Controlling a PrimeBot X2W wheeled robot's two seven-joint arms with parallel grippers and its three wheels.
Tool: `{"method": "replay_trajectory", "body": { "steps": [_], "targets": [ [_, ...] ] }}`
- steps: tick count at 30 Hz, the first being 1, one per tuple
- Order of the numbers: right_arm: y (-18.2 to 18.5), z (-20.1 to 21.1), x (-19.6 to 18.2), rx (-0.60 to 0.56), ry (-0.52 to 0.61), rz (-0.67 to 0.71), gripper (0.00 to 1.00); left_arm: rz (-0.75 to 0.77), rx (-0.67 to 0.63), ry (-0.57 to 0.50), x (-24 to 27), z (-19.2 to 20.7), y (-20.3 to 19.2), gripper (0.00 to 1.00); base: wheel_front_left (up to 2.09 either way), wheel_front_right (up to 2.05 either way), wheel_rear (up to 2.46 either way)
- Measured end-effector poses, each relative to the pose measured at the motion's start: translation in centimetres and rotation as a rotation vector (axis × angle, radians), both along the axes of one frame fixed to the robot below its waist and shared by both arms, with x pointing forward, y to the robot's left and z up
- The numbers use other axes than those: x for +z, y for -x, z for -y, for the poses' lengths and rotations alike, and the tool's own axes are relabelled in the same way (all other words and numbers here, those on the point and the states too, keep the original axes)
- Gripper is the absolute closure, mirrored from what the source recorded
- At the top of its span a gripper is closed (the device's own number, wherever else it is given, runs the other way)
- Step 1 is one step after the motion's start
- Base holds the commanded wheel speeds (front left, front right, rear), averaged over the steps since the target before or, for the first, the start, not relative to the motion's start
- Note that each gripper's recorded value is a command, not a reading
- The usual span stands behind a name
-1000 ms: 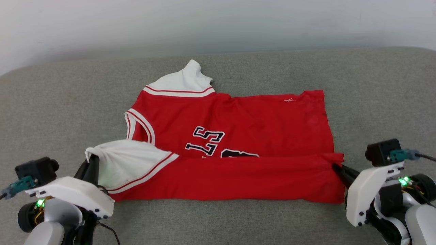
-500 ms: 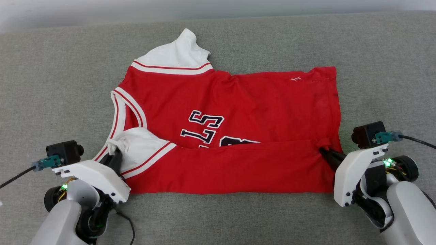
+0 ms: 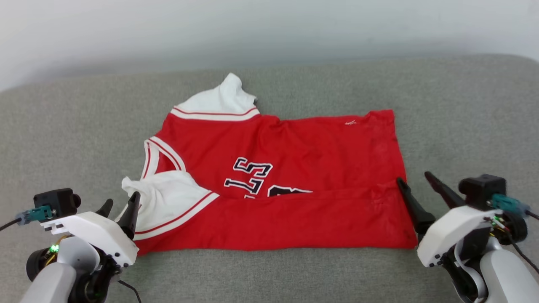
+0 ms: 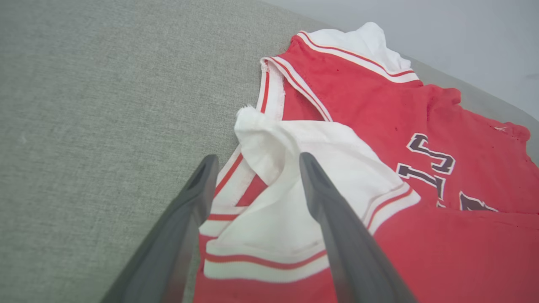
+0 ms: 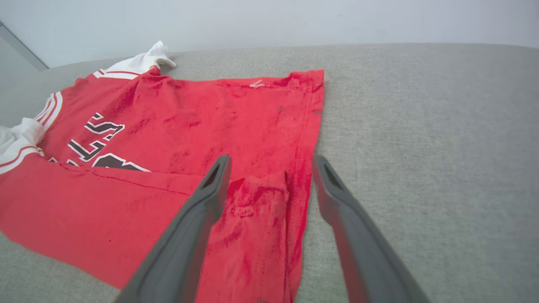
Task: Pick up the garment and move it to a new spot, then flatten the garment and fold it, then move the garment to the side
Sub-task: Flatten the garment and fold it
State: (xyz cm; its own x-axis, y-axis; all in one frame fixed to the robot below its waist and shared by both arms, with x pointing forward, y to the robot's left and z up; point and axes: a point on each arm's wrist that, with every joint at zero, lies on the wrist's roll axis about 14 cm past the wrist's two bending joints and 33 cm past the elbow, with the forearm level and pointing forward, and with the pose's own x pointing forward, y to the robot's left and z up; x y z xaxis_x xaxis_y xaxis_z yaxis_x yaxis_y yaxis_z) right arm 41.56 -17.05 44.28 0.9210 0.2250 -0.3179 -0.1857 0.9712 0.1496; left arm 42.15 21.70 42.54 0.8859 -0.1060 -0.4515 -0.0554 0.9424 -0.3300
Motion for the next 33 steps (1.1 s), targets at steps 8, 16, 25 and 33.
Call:
{"method": "replay_trajectory", "body": {
  "steps": [8,16,25,33],
  "targets": [
    [1.9,0.9,6.4,-0.068,-0.007,0.252,0.0,-0.014,-0.138,-0.063,5.0,0.1,1.1,0.0,0.0,0.0,0.0],
    [3.0,1.2,7.8,-0.106,-0.011,0.293,0.0,-0.3,-0.254,-0.132,3.0,-0.3,2.6,0.0,0.0,0.0,0.0],
    [2.3,1.9,6.0,-0.152,-0.021,0.243,0.0,-0.57,-0.228,-0.071,-3.7,-0.3,3.6,0.0,0.0,0.0,0.0],
    [2.0,3.6,4.9,-0.196,-0.014,0.196,0.0,-0.628,-0.216,-0.011,-6.1,0.5,3.3,0.99,0.0,0.0,0.0]
  ]
}}
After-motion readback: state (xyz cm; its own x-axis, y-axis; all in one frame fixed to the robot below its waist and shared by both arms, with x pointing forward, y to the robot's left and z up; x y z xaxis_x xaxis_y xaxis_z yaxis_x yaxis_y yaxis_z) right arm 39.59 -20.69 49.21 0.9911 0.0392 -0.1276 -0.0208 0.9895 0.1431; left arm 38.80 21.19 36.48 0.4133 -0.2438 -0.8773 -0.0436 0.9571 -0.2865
